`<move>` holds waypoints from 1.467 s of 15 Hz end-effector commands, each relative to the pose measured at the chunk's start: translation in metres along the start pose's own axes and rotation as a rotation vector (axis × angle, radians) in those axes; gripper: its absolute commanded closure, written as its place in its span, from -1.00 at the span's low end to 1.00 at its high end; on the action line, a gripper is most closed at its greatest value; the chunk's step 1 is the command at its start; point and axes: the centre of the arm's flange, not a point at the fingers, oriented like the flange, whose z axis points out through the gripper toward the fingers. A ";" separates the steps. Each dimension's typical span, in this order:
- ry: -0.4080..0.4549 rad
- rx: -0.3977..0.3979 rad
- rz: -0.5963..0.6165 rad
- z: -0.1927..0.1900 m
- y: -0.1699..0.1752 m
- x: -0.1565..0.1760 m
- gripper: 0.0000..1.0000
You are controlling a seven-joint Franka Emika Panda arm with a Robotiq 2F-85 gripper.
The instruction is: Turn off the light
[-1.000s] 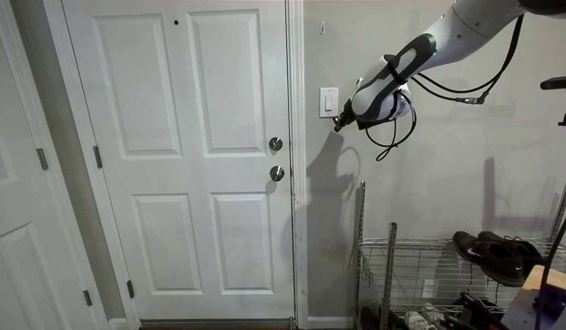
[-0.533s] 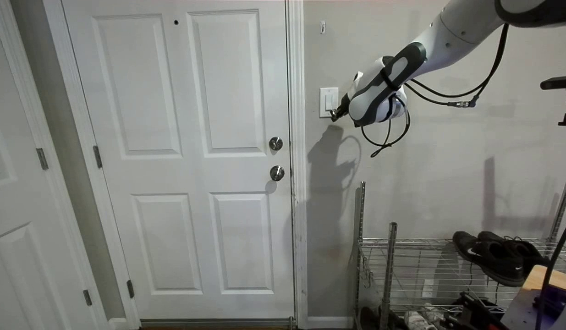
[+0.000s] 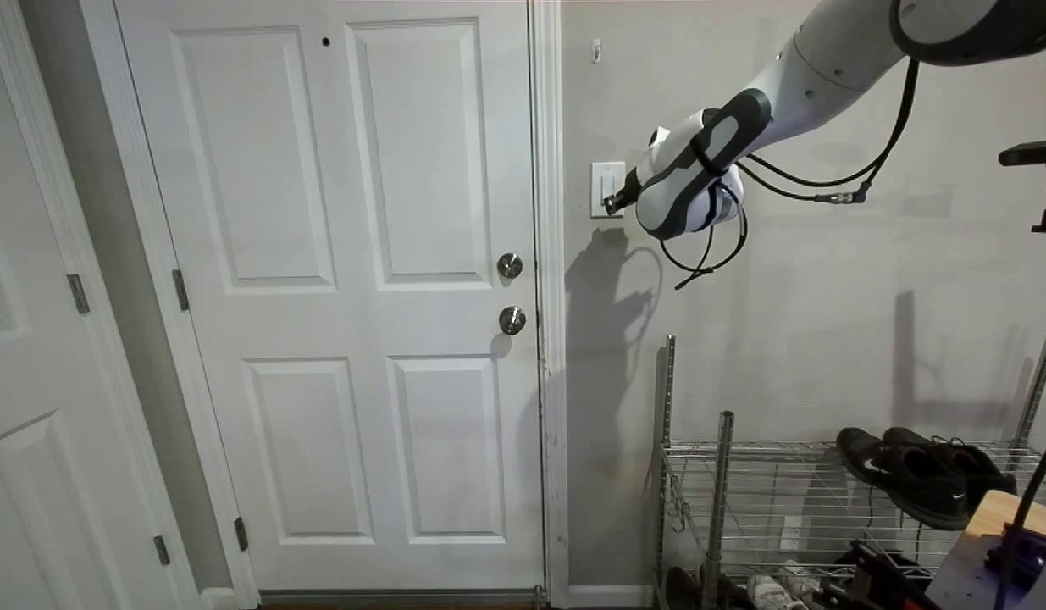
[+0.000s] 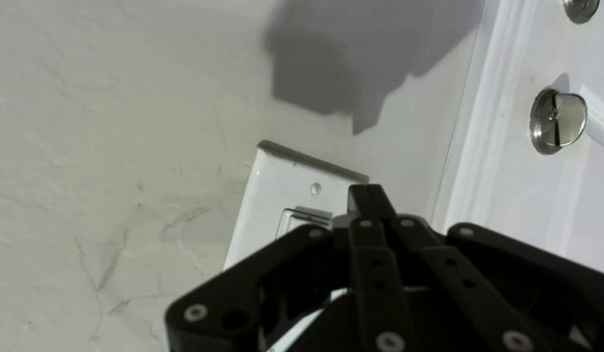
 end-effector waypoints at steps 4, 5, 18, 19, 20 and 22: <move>0.060 -0.078 0.007 0.003 -0.006 0.007 0.97; 0.057 -0.084 0.008 0.006 -0.005 0.008 0.97; 0.056 -0.224 -0.081 0.031 -0.011 0.022 0.98; 0.056 -0.226 -0.083 0.032 -0.012 0.021 0.97; 0.054 -0.230 -0.085 0.033 -0.013 0.021 0.97; 0.049 -0.223 -0.082 0.034 -0.014 0.019 0.98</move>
